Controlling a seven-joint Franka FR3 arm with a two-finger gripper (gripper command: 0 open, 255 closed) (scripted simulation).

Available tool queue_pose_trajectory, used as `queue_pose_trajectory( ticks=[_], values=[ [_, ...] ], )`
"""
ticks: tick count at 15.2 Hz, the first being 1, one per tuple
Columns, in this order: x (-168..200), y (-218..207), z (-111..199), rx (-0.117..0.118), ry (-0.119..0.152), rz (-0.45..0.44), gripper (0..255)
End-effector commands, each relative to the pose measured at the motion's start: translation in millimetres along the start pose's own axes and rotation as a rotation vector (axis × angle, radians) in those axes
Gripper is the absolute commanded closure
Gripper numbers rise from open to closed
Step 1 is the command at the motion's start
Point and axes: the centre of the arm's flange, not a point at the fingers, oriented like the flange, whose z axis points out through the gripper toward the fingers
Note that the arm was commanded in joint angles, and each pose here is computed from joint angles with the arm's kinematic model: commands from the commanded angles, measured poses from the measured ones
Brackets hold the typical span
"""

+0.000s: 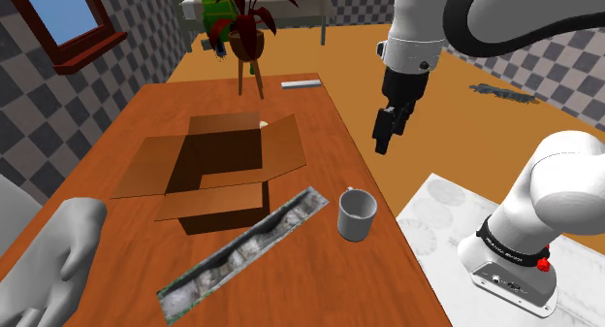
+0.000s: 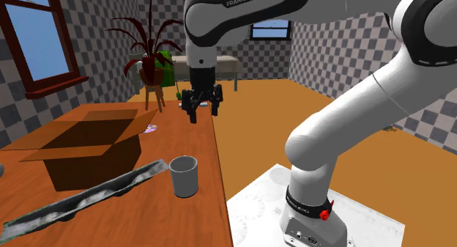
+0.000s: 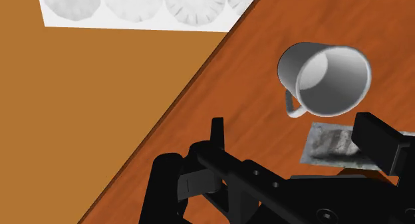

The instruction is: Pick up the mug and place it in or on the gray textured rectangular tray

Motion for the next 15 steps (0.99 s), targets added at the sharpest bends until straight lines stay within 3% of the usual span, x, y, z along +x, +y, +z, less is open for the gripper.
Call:
queue_pose_trajectory(
  ticks=[1, 12, 15],
  values=[
    [3, -24, 20, -0.016, -0.002, -0.004, 0],
    [12, -145, 118, -0.107, -0.017, -0.027, 0],
    [12, -146, 130, -0.109, -0.017, -0.027, 0]
  ],
)
